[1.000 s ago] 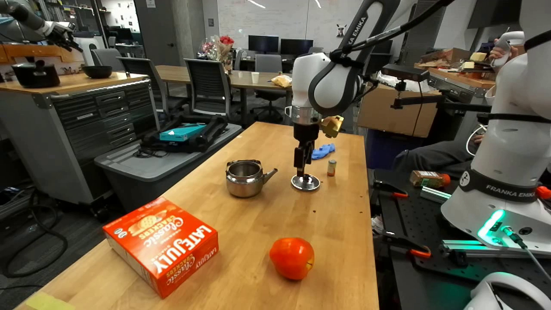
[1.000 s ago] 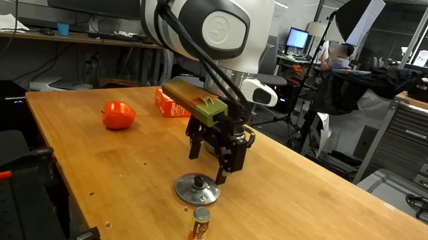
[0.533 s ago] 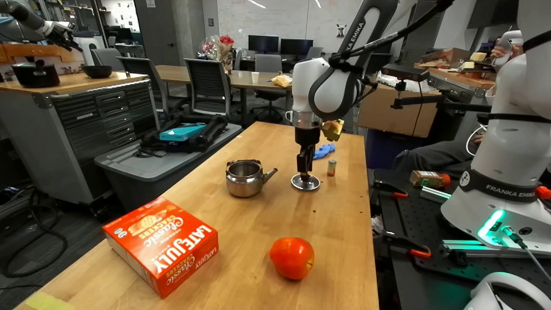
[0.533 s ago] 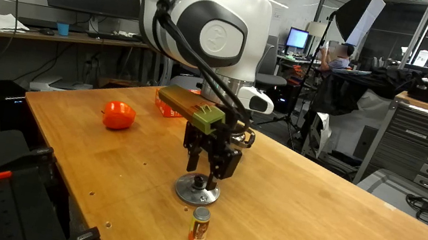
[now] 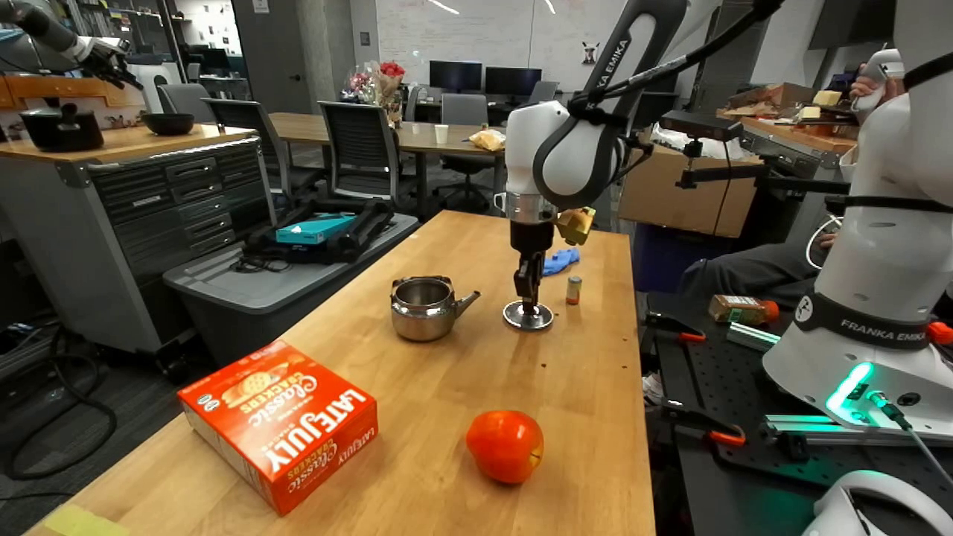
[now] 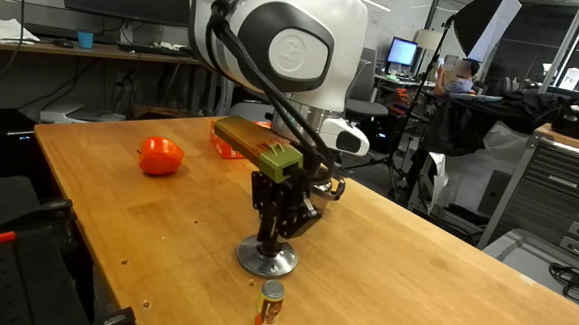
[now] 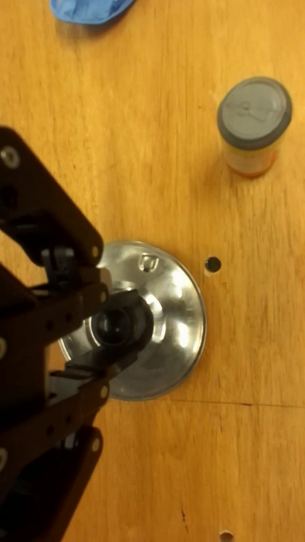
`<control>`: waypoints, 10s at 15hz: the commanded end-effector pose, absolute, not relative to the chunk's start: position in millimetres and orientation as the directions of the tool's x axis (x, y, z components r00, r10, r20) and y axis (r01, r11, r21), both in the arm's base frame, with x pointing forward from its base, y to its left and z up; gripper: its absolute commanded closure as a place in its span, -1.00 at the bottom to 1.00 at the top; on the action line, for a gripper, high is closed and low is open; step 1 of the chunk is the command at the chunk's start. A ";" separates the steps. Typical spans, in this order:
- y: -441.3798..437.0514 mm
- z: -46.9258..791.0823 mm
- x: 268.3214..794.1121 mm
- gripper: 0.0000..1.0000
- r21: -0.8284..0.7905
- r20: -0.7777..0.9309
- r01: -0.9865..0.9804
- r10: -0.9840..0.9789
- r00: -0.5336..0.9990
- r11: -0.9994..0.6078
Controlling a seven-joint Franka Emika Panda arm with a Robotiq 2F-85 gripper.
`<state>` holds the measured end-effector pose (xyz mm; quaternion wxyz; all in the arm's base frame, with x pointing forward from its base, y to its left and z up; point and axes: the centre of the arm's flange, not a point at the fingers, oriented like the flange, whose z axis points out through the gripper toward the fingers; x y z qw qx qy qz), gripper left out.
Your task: Take the lid and put it on the tea pot
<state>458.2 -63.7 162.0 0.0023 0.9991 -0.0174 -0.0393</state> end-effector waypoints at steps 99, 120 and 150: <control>-14.3 241.6 561.1 0.84 -0.097 -0.060 0.003 0.009 0.998 -0.995; -15.1 255.9 565.3 0.83 -0.113 -0.045 -0.022 -0.017 0.999 -0.993; -8.8 231.5 583.4 0.83 -0.034 -0.237 -0.030 -0.021 0.971 -0.999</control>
